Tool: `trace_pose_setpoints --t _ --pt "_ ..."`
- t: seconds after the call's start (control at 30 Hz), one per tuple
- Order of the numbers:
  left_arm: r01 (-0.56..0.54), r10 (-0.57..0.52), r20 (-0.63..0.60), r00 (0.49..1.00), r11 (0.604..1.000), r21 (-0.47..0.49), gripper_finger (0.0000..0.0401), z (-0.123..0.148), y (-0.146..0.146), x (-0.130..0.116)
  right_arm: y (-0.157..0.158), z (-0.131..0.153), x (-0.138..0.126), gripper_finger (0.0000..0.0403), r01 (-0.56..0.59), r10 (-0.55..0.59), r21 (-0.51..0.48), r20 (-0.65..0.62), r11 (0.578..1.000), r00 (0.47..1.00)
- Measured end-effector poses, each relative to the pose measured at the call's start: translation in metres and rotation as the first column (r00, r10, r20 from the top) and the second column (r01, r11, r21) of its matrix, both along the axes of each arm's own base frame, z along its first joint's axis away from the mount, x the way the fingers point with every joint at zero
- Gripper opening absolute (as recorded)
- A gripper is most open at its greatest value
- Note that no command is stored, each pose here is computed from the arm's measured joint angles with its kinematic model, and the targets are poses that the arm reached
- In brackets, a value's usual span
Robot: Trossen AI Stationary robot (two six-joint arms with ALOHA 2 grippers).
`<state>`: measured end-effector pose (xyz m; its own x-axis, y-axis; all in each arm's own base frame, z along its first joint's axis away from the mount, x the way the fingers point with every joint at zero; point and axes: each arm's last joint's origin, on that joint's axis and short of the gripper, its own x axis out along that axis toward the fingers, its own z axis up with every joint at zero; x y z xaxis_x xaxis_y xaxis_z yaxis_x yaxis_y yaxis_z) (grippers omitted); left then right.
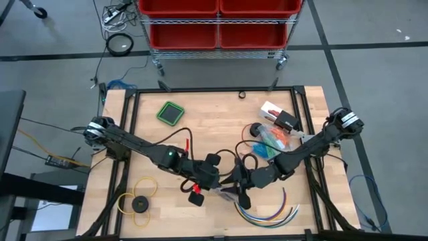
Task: Sort rubber bands
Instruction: Close the transparent zip bag
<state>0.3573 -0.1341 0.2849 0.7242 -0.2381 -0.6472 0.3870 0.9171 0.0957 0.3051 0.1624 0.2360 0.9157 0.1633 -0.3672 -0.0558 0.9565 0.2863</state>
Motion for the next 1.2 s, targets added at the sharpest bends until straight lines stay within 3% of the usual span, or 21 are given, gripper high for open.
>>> trace_pose_setpoints --t 0.17,0.47,0.67,0.93,1.2 --pt "-0.003 0.003 -0.007 1.0 1.0 0.003 0.0004 0.0 0.0 0.0 0.0 -0.008 0.002 0.0118 0.014 -0.017 -0.038 -0.072 0.999 0.997" --pt "-0.005 0.005 -0.034 0.999 1.0 -0.007 0.0004 -0.002 -0.002 -0.003 0.0 -0.009 0.003 0.0108 0.048 -0.052 -0.06 -0.072 0.997 0.996" --pt "-0.022 0.02 -0.113 0.993 1.0 -0.013 0.0005 -0.007 -0.001 -0.007 0.004 -0.004 0.003 0.0099 0.015 -0.017 -0.039 -0.031 0.999 0.999" --pt "0.038 -0.044 -0.046 0.998 0.992 -0.119 0.0005 0.0 -0.005 -0.002 0.003 -0.01 0.0 0.0098 0.011 -0.017 -0.067 -0.09 0.998 0.996" --pt "0.062 -0.068 -0.033 0.997 0.988 -0.144 0.0005 0.001 -0.007 -0.001 0.002 -0.011 0.0 0.0098 0.012 -0.021 -0.094 -0.1 0.995 0.995"
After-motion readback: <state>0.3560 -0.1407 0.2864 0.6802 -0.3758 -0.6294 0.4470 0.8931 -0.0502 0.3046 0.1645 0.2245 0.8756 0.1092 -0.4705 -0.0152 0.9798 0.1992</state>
